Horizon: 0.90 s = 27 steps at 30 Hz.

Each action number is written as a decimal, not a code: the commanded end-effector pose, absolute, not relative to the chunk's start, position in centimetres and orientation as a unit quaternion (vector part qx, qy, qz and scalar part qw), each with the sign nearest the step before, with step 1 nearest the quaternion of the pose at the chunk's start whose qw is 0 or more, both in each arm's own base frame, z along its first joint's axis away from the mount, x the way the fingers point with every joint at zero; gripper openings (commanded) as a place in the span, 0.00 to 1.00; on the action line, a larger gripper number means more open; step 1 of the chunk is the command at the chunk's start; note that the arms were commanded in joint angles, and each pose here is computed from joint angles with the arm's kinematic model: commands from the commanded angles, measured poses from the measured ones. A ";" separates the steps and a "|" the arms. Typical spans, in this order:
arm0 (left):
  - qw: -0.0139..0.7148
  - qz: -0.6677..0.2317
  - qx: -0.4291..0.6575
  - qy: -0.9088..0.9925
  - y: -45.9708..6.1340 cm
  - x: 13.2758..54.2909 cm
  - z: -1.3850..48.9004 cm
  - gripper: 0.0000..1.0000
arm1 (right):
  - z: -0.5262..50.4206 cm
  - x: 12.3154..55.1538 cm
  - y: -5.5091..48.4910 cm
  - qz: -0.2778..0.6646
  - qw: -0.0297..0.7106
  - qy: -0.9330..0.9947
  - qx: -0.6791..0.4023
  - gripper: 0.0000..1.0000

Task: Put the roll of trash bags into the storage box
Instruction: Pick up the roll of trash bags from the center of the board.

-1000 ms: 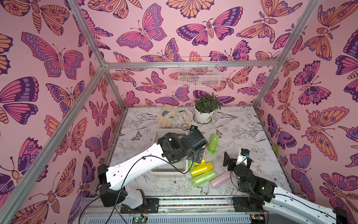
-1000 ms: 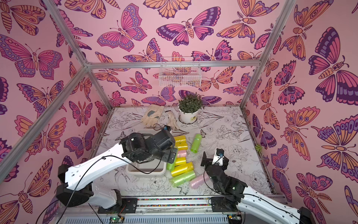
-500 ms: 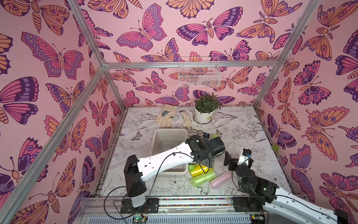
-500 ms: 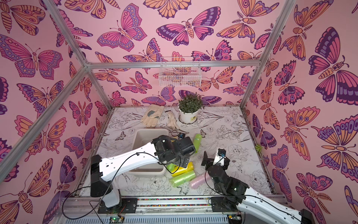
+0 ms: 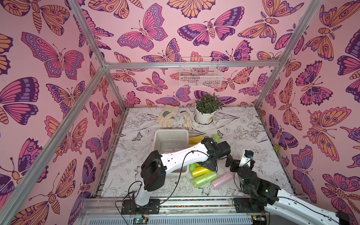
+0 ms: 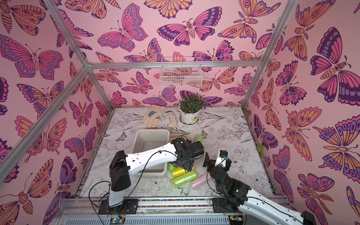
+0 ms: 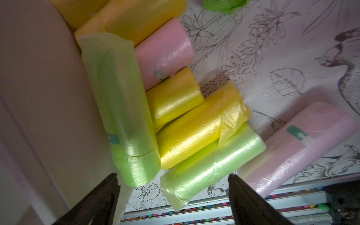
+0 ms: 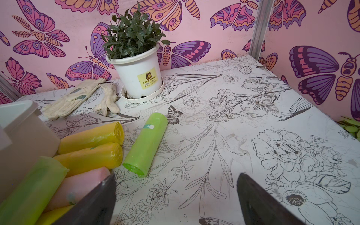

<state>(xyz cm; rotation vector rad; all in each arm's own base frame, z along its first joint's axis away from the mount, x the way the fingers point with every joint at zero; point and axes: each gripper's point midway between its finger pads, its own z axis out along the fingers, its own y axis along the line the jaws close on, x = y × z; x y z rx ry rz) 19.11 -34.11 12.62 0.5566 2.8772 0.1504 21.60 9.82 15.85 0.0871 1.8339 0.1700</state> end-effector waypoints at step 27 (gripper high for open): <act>0.069 0.235 0.158 0.957 -29.8 20.2 8.3 0.75 | 15.5 21.6 9.3 0.064 0.602 0.794 0.046 0.99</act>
